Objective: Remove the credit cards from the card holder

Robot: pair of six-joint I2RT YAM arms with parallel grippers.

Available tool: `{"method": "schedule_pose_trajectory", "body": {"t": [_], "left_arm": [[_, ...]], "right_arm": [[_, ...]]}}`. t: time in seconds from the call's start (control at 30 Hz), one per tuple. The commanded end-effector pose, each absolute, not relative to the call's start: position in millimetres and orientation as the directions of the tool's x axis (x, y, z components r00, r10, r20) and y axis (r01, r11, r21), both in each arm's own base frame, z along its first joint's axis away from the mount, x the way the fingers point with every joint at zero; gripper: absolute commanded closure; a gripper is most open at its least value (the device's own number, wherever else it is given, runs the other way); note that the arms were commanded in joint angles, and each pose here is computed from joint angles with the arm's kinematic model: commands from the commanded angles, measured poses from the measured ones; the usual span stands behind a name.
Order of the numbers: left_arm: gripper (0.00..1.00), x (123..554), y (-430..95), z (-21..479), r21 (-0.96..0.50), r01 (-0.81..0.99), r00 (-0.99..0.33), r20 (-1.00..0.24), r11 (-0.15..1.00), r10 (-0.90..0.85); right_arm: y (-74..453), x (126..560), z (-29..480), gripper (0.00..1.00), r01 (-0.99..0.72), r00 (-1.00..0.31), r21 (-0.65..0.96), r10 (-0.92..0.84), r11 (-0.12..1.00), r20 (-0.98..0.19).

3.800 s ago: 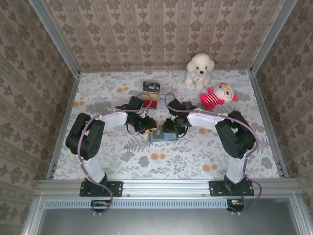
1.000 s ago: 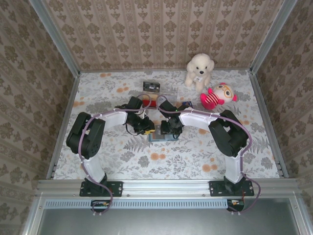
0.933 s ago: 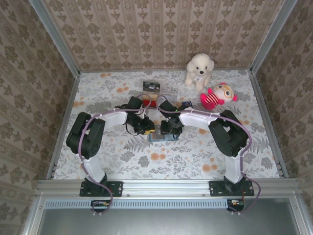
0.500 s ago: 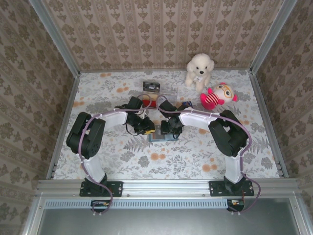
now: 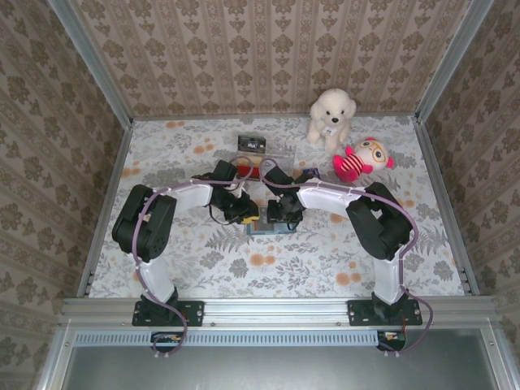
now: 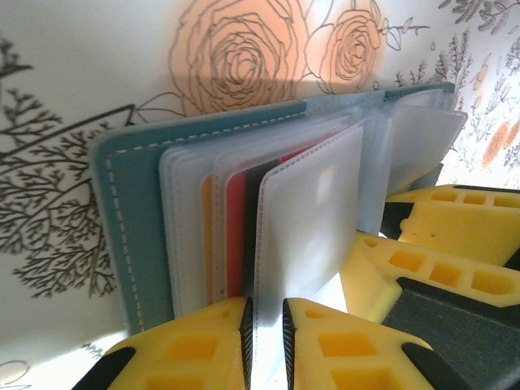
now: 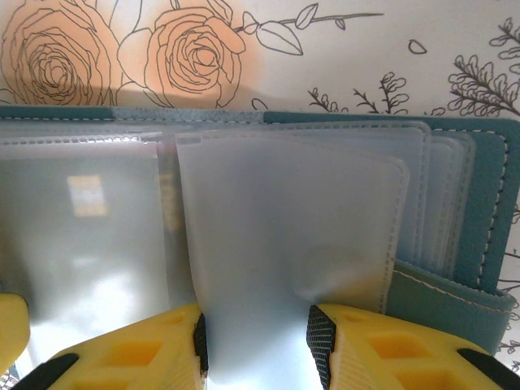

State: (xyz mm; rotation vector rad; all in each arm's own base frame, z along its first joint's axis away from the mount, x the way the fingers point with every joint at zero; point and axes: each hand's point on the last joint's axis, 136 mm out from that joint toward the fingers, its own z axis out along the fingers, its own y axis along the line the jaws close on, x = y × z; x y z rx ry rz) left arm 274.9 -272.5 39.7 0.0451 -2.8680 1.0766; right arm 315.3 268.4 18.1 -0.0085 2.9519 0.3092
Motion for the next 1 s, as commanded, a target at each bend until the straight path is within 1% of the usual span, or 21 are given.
{"method": "schedule_pose_trajectory", "body": {"t": [0.0,0.13,0.2,0.27,0.37,0.5,0.6,0.7,0.77,0.83,0.9,0.97], "left_arm": [[0.79,279.1,-282.2,46.4,-0.689,-0.020,-0.997,0.070,0.725,0.039],[0.79,279.7,-283.2,48.5,-0.694,-0.013,-0.997,0.064,0.719,0.043],[0.80,279.9,-283.3,50.1,-0.696,-0.007,-0.997,0.057,0.718,0.046],[0.80,280.3,-283.7,51.1,-0.698,-0.006,-0.997,0.055,0.716,0.046],[0.80,280.6,-286.8,54.1,-0.709,0.001,-0.997,0.050,0.705,0.052],[0.80,281.6,-290.6,56.2,-0.717,0.002,-0.997,0.049,0.697,0.053],[0.79,283.0,-298.1,61.5,-0.738,0.007,-0.997,0.043,0.675,0.058],[0.75,282.1,-311.8,72.1,-0.766,0.033,-0.996,0.026,0.642,0.083],[0.69,280.0,-320.6,75.8,-0.769,0.050,-0.995,0.017,0.637,0.098],[0.65,278.7,-327.7,76.7,-0.766,0.061,-0.994,0.012,0.639,0.109],[0.61,278.9,-334.0,77.4,-0.766,0.069,-0.993,0.006,0.639,0.115],[0.55,278.1,-339.0,77.7,-0.773,0.074,-0.992,0.007,0.631,0.125]], "right_arm": [[230.5,277.1,-35.0,0.59,0.016,-1.000,0.031,0.017,0.999,-0.004],[236.4,281.0,-23.1,0.59,0.018,-0.999,0.072,0.020,0.997,-0.027],[241.1,289.5,-7.1,0.58,0.025,-0.996,0.109,0.034,0.994,-0.081],[246.3,300.7,18.2,0.57,0.020,-0.986,0.156,0.045,0.987,-0.162],[251.4,311.2,51.1,0.54,-0.001,-0.967,0.209,0.053,0.978,-0.250],[254.9,318.2,81.3,0.51,-0.018,-0.943,0.287,0.079,0.958,-0.324],[245.5,322.5,94.4,0.49,-0.010,-0.921,0.319,0.115,0.948,-0.371],[232.6,325.1,102.7,0.47,0.006,-0.899,0.329,0.149,0.944,-0.411],[223.4,326.7,107.2,0.42,0.024,-0.881,0.325,0.174,0.945,-0.441],[209.7,328.2,110.1,0.36,0.076,-0.857,0.318,0.224,0.945,-0.463],[199.9,328.4,110.2,0.33,0.111,-0.845,0.317,0.257,0.942,-0.469],[190.9,328.5,109.8,0.32,0.140,-0.841,0.303,0.275,0.943,-0.465]]}}
